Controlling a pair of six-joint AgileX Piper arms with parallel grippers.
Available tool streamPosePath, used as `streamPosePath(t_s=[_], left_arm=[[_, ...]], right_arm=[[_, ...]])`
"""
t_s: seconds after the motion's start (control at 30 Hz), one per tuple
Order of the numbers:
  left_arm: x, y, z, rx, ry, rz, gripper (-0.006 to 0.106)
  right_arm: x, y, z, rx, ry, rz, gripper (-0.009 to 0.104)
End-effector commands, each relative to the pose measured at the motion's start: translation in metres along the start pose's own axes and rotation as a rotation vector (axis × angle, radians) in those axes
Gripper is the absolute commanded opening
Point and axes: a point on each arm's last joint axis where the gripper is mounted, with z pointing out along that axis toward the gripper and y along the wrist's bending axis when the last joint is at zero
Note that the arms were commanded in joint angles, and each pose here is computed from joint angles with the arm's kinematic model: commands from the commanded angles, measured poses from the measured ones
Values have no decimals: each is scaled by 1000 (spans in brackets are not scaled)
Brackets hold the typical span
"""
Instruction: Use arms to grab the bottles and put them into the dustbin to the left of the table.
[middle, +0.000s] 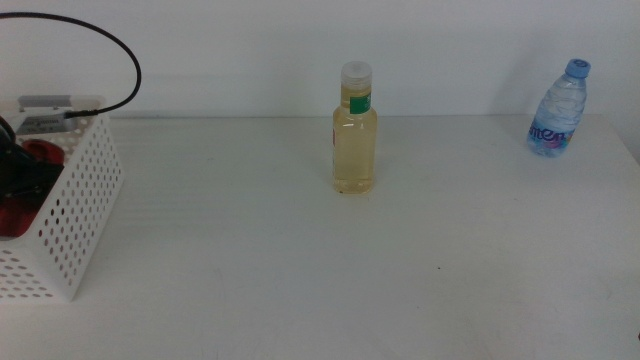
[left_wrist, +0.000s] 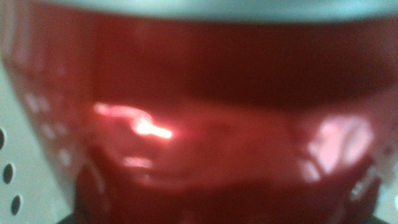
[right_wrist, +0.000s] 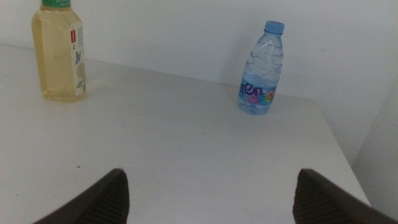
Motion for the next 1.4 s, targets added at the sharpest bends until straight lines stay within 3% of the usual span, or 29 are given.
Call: streamPosePath(t_s=[0.0, 0.33, 0.4, 0.6, 0.8, 1.2, 1.37], left_arm=[[-5, -5, -39, -22, -110, 20, 15], [-7, -4, -39, -36, -132, 29, 83], [-7, -4, -39, -34, -129, 28, 91], [-2, -8, -55, -21, -108, -32, 90], [3, -18, -114, -21, -169, -83, 90], [43, -105, -224, -98, -428, 15, 90], [65, -148, -251, -79, -508, 90, 89]], right_arm=[[-11, -2, -3, 20, -111, -16, 79], [-11, -2, -3, 20, -111, -16, 79], [-11, -2, -3, 20, -111, -16, 79], [-11, -2, -3, 20, -111, -16, 79], [-11, -2, -3, 20, -111, -16, 79], [-11, -2, -3, 20, -111, -16, 79], [-11, -2, -3, 20, -111, -16, 79]])
